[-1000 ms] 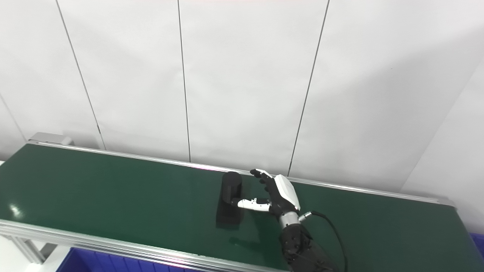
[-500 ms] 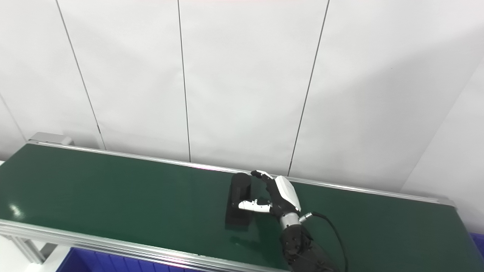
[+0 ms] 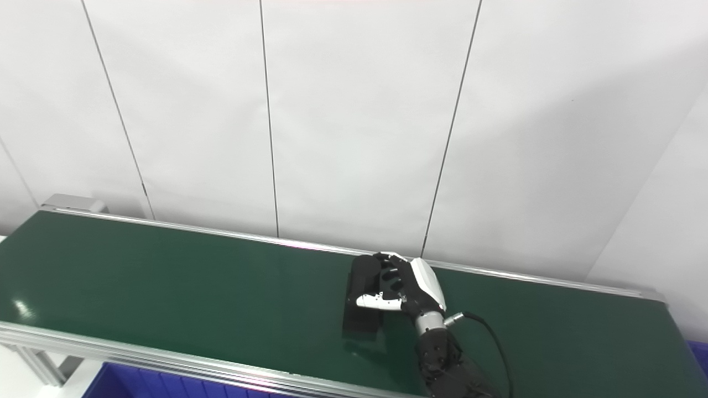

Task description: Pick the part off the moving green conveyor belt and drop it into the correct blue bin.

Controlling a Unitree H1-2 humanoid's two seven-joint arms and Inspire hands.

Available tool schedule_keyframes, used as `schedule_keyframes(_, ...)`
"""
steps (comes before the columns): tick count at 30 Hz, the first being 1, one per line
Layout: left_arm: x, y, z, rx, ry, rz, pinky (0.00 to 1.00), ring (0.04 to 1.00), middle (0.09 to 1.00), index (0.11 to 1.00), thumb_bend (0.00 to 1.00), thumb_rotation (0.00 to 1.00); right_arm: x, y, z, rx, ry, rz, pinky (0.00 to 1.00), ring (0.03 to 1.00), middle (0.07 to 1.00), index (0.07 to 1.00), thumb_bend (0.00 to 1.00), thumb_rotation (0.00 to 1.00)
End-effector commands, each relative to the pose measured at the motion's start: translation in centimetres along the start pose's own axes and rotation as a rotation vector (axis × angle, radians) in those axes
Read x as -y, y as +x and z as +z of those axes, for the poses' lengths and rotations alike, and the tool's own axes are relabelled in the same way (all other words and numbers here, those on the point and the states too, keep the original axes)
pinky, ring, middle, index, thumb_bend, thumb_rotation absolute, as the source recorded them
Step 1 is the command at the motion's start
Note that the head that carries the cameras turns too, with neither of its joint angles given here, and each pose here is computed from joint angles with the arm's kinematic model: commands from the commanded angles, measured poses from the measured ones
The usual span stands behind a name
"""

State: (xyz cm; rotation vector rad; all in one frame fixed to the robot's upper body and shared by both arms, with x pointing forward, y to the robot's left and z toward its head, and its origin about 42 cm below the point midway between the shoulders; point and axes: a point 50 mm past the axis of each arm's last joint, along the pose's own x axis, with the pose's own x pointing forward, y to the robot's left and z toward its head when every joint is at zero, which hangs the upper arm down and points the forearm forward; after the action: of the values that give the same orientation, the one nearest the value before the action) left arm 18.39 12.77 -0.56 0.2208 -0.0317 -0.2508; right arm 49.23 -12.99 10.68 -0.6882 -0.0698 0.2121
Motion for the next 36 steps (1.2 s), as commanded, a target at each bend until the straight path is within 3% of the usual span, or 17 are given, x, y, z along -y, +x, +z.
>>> schedule_keyframes(1,0.0,0.4,0.9,0.058,-0.024,0.008,0.73,0.854,0.877,0.811,0.93,0.82,1.4,1.5,2.3,0.058,-0.006,-0.058,0.41,0.464,0.478,0.521,0.53,0.0)
schedule_keyframes(15,0.1,0.4,0.9,0.056,-0.029,0.007,0.74,0.865,0.882,0.819,0.92,0.82,2.0,1.0,0.8,0.047,-0.026,-0.043,0.32,0.381,0.444,0.529,0.52,0.0)
schedule_keyframes(22,0.3,0.4,1.1,0.06,-0.037,0.014,0.76,0.866,0.88,0.818,0.92,0.81,2.6,0.1,-0.6,0.063,0.008,-0.059,0.36,0.426,0.463,0.517,0.52,0.0)
schedule_keyframes(24,0.0,0.4,1.1,0.059,-0.039,0.014,0.77,0.87,0.882,0.819,0.94,0.81,2.7,-0.2,-0.7,0.079,0.022,-0.069,0.36,0.42,0.458,0.521,0.52,0.0)
schedule_keyframes(30,-0.8,0.1,1.8,0.083,-0.05,0.02,0.94,0.949,0.933,0.87,0.94,0.86,4.1,-2.0,-0.9,0.188,0.043,-0.105,0.33,0.394,0.453,0.524,0.52,0.0)
schedule_keyframes(36,-1.4,-0.1,3.0,0.112,-0.088,0.024,1.0,0.995,0.969,0.93,0.89,0.99,6.3,-5.4,-1.0,0.278,0.09,-0.169,0.31,0.377,0.446,0.524,0.52,0.0)
